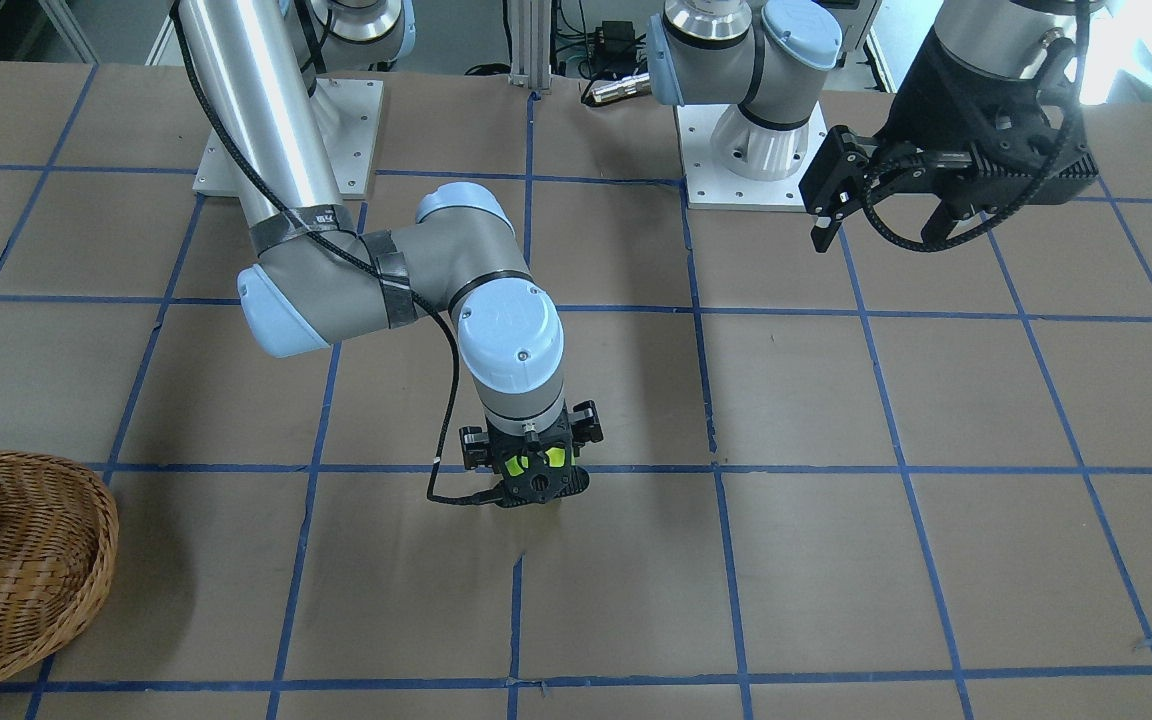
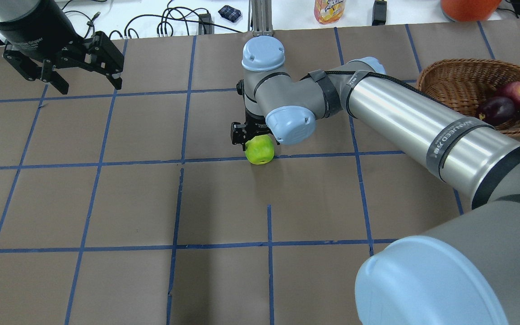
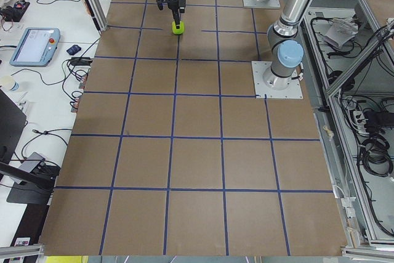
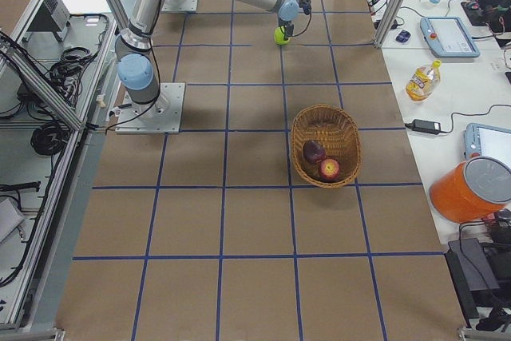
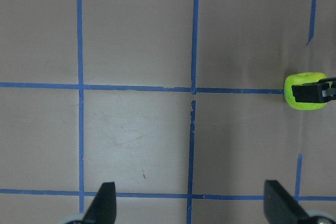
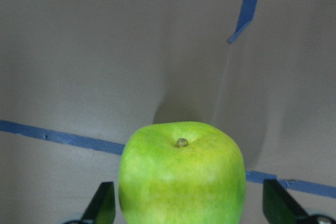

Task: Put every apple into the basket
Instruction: 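Lower the right gripper onto the green apple and close it, then carry the green apple with the right gripper into the basket and release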

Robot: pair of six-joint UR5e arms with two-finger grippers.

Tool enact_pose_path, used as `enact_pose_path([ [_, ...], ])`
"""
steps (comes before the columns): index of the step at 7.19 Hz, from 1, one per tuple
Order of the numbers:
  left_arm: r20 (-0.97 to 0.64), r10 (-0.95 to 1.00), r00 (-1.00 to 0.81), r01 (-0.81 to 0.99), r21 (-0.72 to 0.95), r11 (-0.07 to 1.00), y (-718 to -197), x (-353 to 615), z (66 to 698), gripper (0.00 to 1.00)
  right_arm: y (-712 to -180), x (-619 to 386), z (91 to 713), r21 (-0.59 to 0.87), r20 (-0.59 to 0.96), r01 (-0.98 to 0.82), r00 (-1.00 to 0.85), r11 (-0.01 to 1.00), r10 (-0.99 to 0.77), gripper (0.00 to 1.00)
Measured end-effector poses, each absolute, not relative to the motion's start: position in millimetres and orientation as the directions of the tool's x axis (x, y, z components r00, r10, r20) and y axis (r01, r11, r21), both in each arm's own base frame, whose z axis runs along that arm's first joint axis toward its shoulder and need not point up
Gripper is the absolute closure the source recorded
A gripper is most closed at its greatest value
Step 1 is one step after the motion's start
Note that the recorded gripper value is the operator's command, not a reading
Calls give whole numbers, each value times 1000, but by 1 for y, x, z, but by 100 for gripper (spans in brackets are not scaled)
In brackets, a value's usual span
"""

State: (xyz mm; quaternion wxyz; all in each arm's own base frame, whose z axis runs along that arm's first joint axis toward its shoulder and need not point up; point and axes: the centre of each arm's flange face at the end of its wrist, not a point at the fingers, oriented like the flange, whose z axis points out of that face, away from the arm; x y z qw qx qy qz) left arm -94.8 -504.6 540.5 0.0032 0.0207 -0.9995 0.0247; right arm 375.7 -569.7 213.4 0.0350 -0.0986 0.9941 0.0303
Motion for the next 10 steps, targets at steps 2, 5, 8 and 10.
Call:
enact_pose_path([
  [2, 15, -41, -999, -42, -47, 998, -506, -96, 539, 0, -568, 376, 200, 51, -80, -200, -978, 979, -195, 100],
  [5, 21, -41, -999, -42, -48, 998, -507, -96, 539, 0, -588, 359, 222, -8, -85, -181, -980, 983, -181, 100],
  [8, 23, -42, -999, -43, -50, 998, -508, -96, 540, 0, -649, 237, 309, -12, -72, -19, -997, 1000, -20, 100],
  [10, 21, -40, -999, -42, -54, 998, -510, -95, 542, 0, -682, 101, 332, -10, 15, 9, -1000, 1000, 9, 100],
])
